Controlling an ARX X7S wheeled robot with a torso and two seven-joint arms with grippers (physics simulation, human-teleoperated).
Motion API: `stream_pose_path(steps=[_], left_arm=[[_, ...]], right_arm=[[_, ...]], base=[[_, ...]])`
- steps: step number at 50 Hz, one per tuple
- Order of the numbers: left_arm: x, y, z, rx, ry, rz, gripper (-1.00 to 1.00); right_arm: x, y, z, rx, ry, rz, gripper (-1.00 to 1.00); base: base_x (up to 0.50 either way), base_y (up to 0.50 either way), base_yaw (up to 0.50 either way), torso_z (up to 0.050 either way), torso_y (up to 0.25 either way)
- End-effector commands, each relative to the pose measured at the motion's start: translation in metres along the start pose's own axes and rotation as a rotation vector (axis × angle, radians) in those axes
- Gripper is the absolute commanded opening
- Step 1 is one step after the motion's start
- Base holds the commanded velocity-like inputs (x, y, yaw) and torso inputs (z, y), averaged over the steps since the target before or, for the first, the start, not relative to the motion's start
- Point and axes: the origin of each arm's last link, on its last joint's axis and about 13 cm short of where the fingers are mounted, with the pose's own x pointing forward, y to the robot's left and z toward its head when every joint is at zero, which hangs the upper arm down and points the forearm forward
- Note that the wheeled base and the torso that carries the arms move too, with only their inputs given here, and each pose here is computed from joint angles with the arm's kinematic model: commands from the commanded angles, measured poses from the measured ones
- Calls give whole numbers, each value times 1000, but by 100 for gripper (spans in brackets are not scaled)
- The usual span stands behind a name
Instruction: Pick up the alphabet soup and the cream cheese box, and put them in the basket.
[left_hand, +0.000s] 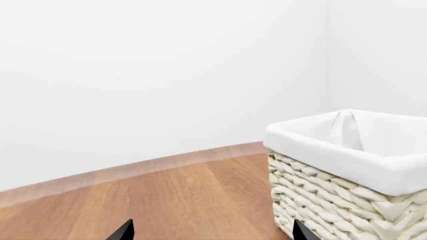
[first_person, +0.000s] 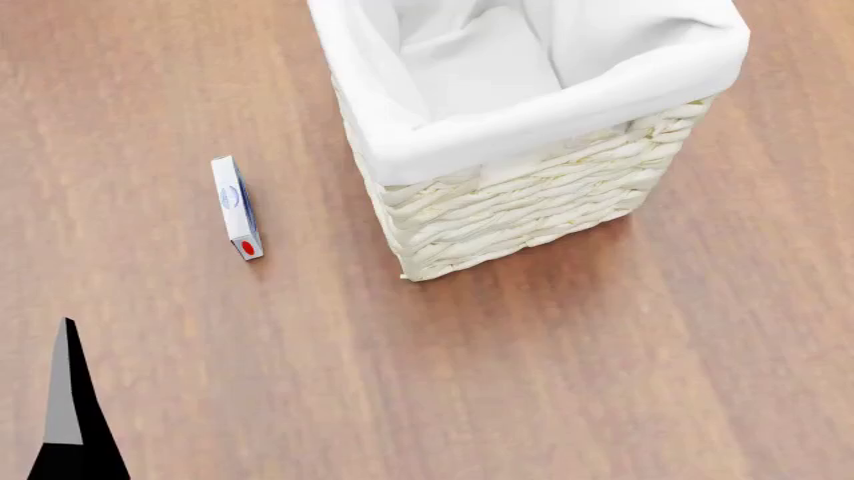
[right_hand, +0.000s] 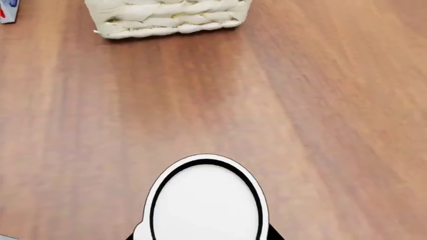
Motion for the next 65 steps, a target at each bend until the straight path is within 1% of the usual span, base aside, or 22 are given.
stream_pose_path(steps=[1, 4, 9, 12, 19, 25, 29, 30, 34, 36, 38, 42, 48, 56, 57, 58, 59, 60, 61, 62, 64, 65], left_arm=[[0, 0, 0, -4, 1, -1, 100], [-1, 0, -1, -4, -1, 1, 100], [-2, 0, 0, -3, 0, 2, 100], [-1, 0, 0, -3, -2, 2, 100], [-2, -2, 0, -7, 3, -6, 100], [0, 0, 1, -2, -1, -6, 100], [0, -1, 1, -3, -2, -11, 100], [1, -1, 1, -3, -2, -11, 100], [1, -2, 0, -5, 1, -15, 100], [2, -2, 0, -7, 2, -18, 100], [3, -2, 1, -7, -1, -23, 100], [5, -1, 3, -5, -8, -25, 100], [3, -1, 3, -7, -11, -26, 100], [0, -1, 6, -10, -14, -27, 100], [0, -2, 7, -9, -16, -30, 100], [0, -2, 7, -11, -16, -31, 100], [0, -2, 6, -11, -16, -31, 100], [0, -2, 6, -12, -16, -31, 100], [-1, -2, 5, -13, -15, -32, 100], [-1, -2, 5, -13, -15, -32, 100], [0, -2, 6, -17, -16, -34, 100], [0, -2, 6, -17, -16, -34, 100]], right_arm=[[0, -7, 16, -60, -97, -38, -100], [2, -12, 23, -78, -140, -67, -100], [7, -20, 23, -104, -145, -105, -100], [9, -25, 37, -106, -209, -134, -100], [22, -26, 61, -121, -344, -156, -100], [35, -33, 102, -151, -544, -185, -100], [39, -33, 130, -164, -667, -173, -100], [40, -33, 144, -178, -736, -165, -100], [38, -31, 175, -183, -876, -151, -100], [38, -30, 185, -187, -915, -142, -100], [41, -29, 204, -227, -996, -154, -100], [42, -26, 232, -218, -1082, -126, -100], [51, -25, 261, -204, -1125, -51, -100], [80, -26, 308, -118, -1084, 91, -100], [86, -26, 317, -103, -1067, 112, -100], [90, -26, 326, -54, -1013, 175, -100], [94, -25, 331, -40, -983, 202, -100], [96, -25, 334, -45, -984, 189, -100], [101, -24, 344, 9, -909, 266, -100], [101, -25, 344, 9, -909, 266, -100], [115, -27, 373, 59, -794, 309, -100], [119, -27, 377, 79, -753, 335, -100]], base=[[0, 0, 0, 0, 0], [0, 0, 0, 0, 0], [0, 0, 0, 0, 0], [0, 0, 0, 0, 0], [0, 0, 0, 0, 0], [0, 0, 0, 0, 0], [0, 0, 0, 0, 0], [0, 0, 0, 0, 0], [0, 0, 0, 0, 0], [0, 0, 0, 0, 0], [0, 0, 0, 0, 0], [0, 0, 0, 0, 0], [0, 0, 0, 0, 0], [0, 0, 0, 0, 0], [0, 0, 0, 0, 0], [0, 0, 0, 0, 0], [0, 0, 0, 0, 0], [0, 0, 0, 0, 0], [0, 0, 0, 0, 0], [0, 0, 0, 0, 0], [0, 0, 0, 0, 0], [0, 0, 0, 0, 0]])
